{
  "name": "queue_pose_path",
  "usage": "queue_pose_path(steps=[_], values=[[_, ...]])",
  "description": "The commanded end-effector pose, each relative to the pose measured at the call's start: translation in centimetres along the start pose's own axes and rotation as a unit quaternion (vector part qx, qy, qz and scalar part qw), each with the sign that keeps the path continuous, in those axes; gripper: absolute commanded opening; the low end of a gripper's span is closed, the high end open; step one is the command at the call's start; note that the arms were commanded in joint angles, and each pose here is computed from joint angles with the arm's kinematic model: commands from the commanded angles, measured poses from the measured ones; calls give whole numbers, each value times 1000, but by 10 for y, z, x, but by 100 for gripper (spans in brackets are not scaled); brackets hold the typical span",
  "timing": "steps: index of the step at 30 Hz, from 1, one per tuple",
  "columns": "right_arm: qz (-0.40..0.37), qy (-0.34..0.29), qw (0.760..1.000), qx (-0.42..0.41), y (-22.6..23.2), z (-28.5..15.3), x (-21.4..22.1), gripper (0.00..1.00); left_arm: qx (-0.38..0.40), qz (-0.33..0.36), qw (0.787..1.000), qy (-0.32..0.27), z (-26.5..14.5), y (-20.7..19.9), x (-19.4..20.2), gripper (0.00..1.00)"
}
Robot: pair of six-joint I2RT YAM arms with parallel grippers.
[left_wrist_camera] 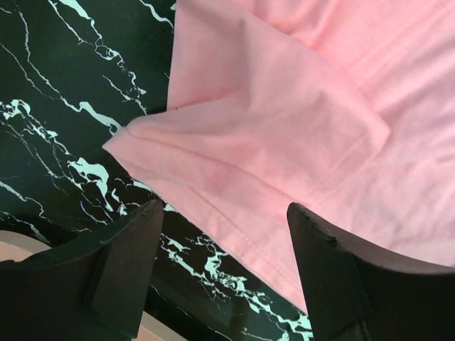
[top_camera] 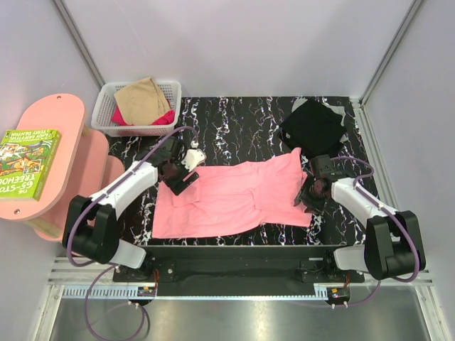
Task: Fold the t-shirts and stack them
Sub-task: Flatten the tshirt out
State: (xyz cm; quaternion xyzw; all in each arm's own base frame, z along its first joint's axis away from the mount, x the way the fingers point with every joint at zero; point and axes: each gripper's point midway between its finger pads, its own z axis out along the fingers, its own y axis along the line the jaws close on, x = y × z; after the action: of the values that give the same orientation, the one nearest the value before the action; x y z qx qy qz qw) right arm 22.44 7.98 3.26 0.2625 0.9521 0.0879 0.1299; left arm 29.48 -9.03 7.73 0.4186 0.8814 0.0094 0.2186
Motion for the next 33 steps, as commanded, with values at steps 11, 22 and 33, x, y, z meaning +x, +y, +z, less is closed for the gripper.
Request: queue_pose_path(steps=[11,22,33], values=[[-7,-23,1000,-8,11,4,-19,49,38,16,997,72,13,-25,49,75],[-6,-22,1000,-17,13,4,-16,43,55,-9,995,88,32,-29,46,68],[-6,-23,999,-23,13,3,-15,40,70,-15,994,78,37,-33,32,30]])
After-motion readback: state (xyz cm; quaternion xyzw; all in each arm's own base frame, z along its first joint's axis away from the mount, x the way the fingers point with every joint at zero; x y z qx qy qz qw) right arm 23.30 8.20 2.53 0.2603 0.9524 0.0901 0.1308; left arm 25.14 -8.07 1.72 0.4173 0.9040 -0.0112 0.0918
